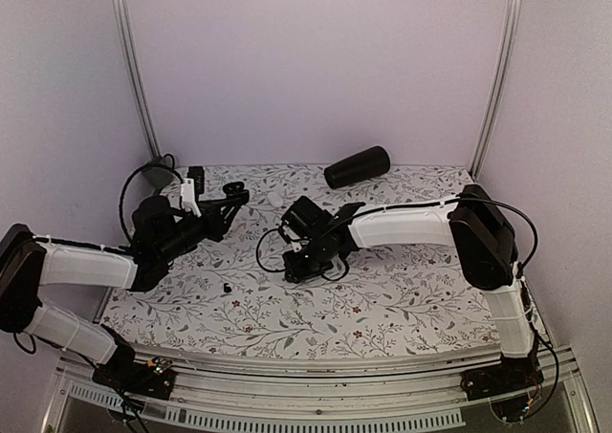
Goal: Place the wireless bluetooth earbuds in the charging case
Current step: Pick up the left earbud from the center of the board.
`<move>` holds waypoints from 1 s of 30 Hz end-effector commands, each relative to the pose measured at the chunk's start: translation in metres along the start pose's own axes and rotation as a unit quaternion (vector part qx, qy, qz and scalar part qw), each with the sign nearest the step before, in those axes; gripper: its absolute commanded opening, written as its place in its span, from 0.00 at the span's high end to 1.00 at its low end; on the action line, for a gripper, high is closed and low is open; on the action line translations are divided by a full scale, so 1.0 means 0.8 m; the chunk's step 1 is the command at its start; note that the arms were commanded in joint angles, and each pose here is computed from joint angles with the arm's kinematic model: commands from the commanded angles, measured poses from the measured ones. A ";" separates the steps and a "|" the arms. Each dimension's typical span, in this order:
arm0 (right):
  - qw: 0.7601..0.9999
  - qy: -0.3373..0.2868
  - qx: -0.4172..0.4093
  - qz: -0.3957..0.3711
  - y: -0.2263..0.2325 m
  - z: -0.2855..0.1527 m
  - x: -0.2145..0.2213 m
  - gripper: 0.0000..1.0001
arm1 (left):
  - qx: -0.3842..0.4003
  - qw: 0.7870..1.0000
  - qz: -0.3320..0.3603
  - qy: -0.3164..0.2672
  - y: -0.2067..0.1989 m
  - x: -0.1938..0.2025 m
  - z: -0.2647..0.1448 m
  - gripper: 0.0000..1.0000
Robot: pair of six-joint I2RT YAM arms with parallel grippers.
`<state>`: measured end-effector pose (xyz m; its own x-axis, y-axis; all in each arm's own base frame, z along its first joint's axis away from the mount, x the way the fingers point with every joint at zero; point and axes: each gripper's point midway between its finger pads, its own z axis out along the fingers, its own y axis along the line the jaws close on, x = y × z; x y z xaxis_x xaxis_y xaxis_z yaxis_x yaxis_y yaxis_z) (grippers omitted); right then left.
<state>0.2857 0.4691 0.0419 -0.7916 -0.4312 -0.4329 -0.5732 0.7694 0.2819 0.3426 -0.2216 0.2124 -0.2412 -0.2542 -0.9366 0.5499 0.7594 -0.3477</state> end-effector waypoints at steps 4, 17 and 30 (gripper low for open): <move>0.998 0.024 0.014 0.048 -0.003 0.016 0.013 0.69 | -0.014 1.000 -0.014 -0.006 0.015 -0.003 -0.010 1.00; 0.997 0.031 0.005 0.069 0.002 0.028 0.014 0.66 | -0.010 1.000 -0.022 -0.009 0.020 -0.002 -0.013 1.00; 0.996 0.043 0.043 0.057 -0.019 0.050 0.018 0.69 | -0.005 1.000 -0.026 -0.010 0.022 -0.004 -0.011 1.00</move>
<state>0.2898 0.4806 0.0215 -0.8667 -0.3498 -0.3557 -0.4639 0.8273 0.3169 0.3443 -0.2055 0.2054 -0.2687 -0.2921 -0.9179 0.5215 0.7571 -0.3936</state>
